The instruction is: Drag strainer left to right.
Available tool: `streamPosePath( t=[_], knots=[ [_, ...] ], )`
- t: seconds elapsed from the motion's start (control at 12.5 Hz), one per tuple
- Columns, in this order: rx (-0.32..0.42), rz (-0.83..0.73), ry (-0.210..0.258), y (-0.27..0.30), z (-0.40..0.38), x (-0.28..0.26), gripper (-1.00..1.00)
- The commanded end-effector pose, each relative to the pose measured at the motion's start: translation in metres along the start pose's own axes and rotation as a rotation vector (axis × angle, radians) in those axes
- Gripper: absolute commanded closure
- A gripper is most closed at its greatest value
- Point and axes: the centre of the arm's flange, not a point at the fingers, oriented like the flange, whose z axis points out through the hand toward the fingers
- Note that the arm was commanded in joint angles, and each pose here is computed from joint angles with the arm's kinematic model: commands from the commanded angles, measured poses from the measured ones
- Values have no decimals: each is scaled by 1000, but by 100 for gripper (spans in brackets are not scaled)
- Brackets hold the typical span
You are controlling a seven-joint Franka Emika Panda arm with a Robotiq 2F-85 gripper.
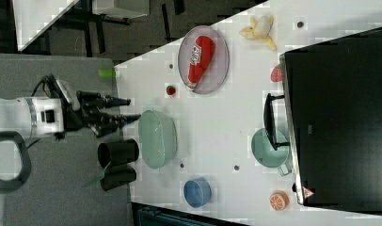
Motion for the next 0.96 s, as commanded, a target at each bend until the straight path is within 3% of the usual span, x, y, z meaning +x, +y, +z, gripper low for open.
streamPosePath(
  t=[0.08, 0.24, 0.64, 0.96],
  knots=[
    [-24, 41, 13, 107, -59, -86, -59],
    [-21, 21, 20, 98, -59, -93, -100],
    [-16, -142, 48, 6, -28, -169, -100],
    [-59, 11, 40, -71, 48, -242, -100]
  ],
)
